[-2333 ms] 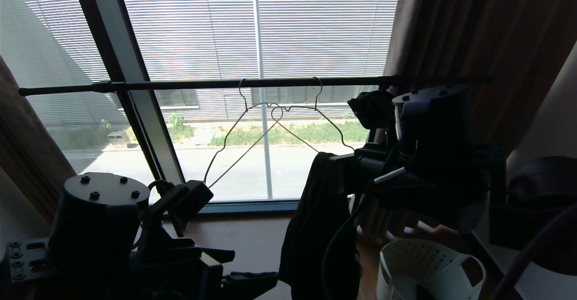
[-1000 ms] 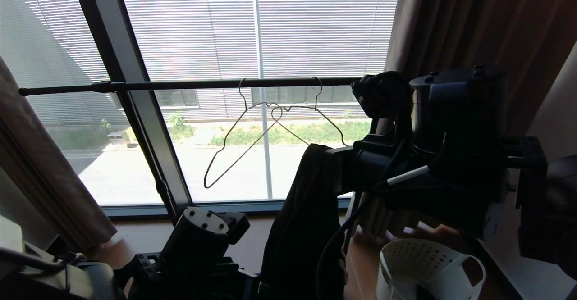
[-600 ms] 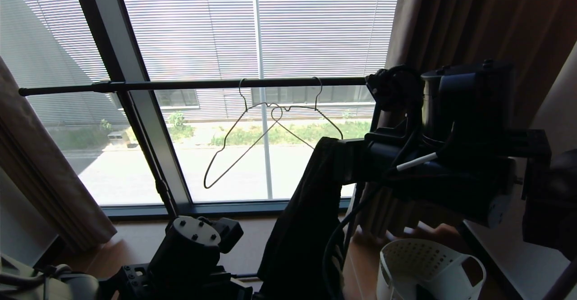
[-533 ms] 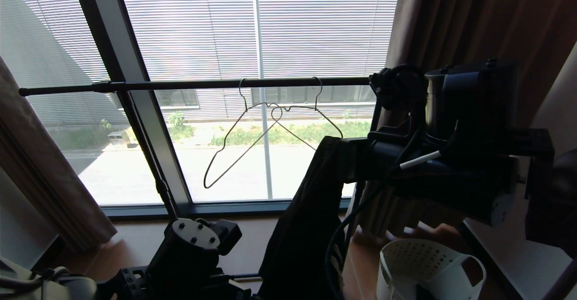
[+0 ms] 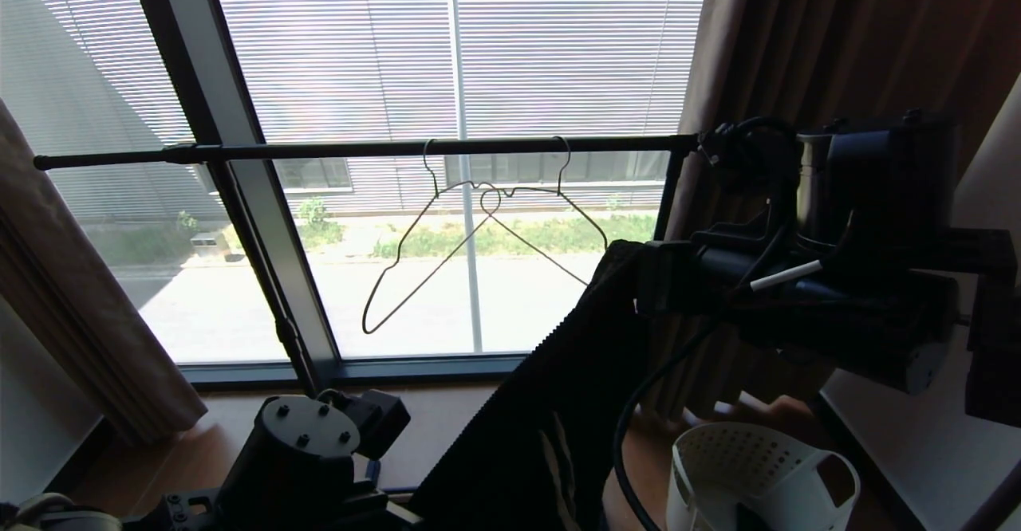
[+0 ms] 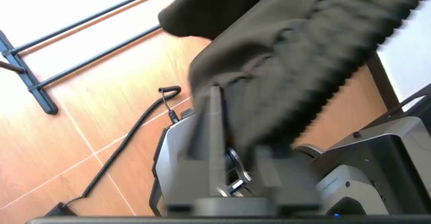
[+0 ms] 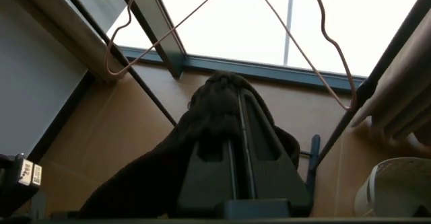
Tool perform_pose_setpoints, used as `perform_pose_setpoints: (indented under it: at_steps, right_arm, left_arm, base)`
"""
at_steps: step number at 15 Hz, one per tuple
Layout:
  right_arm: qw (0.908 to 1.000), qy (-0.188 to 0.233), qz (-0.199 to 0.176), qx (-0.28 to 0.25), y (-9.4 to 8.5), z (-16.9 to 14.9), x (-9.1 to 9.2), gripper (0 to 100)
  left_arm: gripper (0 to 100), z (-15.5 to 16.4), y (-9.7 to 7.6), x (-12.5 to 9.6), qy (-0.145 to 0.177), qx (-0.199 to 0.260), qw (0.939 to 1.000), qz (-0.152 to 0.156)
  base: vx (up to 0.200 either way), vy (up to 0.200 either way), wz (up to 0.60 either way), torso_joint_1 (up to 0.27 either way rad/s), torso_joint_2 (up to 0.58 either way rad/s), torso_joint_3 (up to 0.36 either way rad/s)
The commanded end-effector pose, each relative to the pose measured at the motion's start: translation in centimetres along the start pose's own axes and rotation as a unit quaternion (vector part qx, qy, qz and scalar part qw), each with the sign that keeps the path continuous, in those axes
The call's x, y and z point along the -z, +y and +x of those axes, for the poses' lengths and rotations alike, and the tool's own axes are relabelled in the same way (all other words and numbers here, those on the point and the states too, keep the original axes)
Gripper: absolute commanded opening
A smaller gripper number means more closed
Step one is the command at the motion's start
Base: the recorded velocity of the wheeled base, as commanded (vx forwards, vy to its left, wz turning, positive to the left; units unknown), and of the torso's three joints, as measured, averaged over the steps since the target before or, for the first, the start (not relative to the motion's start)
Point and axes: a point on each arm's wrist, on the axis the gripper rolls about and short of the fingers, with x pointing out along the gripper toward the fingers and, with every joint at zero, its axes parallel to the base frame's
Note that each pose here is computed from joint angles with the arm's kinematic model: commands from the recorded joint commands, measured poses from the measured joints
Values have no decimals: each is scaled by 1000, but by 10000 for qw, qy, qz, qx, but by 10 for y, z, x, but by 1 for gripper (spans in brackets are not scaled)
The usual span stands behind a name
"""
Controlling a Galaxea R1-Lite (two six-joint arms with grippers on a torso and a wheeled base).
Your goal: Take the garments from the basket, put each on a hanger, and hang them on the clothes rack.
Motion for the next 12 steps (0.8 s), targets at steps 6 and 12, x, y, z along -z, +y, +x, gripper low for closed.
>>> perform_pose_setpoints:
  at_steps: [6, 12]
  right_arm:
    - [9992, -89, 134, 362, -29, -10, 6, 0]
    - [9990, 95, 83, 428, -47, -24, 44, 0]
  left_arm:
    - [0, -32, 8, -2, -555, -63, 9983, -146]
    - [0, -57, 12, -14, -1055, -59, 9944, -95]
  base:
    - [0, 0, 0, 0, 0, 0]
    - [0, 0, 0, 0, 0, 0]
